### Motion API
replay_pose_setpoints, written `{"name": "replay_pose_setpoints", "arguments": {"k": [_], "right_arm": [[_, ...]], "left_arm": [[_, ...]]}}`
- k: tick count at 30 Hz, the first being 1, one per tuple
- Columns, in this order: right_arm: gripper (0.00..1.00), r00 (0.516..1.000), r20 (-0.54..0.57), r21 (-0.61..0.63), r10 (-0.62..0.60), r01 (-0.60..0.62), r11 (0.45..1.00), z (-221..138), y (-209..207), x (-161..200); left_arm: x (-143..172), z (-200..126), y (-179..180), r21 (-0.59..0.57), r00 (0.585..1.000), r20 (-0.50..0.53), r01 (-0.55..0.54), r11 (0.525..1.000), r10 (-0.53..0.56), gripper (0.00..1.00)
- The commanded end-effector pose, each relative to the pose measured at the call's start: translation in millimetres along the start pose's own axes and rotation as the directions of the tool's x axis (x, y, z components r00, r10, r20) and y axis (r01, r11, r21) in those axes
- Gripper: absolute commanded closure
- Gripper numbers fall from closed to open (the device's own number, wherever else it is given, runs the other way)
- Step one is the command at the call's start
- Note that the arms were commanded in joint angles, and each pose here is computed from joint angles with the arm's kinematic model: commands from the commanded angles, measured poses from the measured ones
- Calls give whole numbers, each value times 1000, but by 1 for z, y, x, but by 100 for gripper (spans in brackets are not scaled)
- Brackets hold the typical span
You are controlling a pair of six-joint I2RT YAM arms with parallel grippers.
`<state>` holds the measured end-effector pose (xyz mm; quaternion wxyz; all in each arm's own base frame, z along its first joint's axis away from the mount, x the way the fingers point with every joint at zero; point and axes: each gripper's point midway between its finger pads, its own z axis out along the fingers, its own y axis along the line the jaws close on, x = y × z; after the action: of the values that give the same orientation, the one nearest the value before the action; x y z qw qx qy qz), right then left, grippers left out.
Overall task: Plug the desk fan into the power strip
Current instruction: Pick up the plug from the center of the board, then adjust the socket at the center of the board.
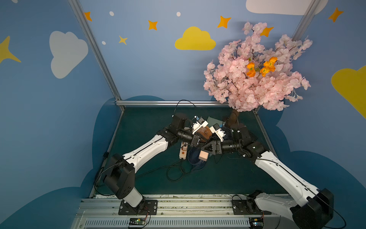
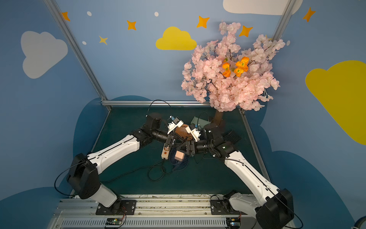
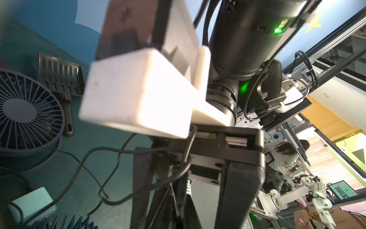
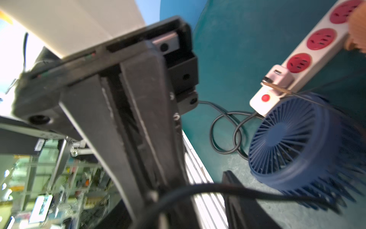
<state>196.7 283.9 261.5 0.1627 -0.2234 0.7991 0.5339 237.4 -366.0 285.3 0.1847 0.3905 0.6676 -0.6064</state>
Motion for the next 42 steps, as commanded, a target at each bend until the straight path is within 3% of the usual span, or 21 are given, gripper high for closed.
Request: {"name": "replay_pose_setpoints", "arguments": {"k": [1,6,10,14,17,18,23,26,28,31,34,42], "right_arm": [[53,999,-34,-75,-41,38,996,5,17,0],[52,997,-74,-83,-32,26,996,7,19,11],[61,996,-84,-77,-22,15,997,8,16,14],[74,995,-102,-86,-19,10,996,10,15,16],[94,995,-99,-65,-19,12,998,9,12,17],[99,996,-92,-57,-18,13,998,8,10,16],[100,999,-31,35,-26,27,999,1,-7,12],[100,999,-5,102,-32,33,994,-1,-18,9],[100,999,18,164,-42,39,986,-3,-29,5],[100,994,70,266,-84,62,962,-5,-42,-9],[100,981,128,379,-145,86,921,-4,-52,-29],[100,927,264,606,-268,57,794,3,-59,-77]], "left_arm": [[-2,-1,-17,37,998,-17,-52,998,53,98],[-4,-6,4,-89,998,-10,-60,994,59,98],[-8,-7,3,-85,998,0,-67,994,67,98],[-8,-7,4,-88,998,2,-66,994,66,98],[-9,-7,5,-96,998,7,-63,993,64,97],[-9,-8,8,-113,998,14,-57,992,59,93],[-16,-43,39,-295,987,161,30,955,19,32],[-10,-76,57,-378,962,272,128,917,-22,17],[4,-100,77,-455,943,329,212,865,-58,12],[40,-136,113,-588,911,395,350,729,-118,6],[75,-144,139,-633,894,407,425,647,-189,5],[114,-125,179,-608,872,366,488,627,-325,3]]}}
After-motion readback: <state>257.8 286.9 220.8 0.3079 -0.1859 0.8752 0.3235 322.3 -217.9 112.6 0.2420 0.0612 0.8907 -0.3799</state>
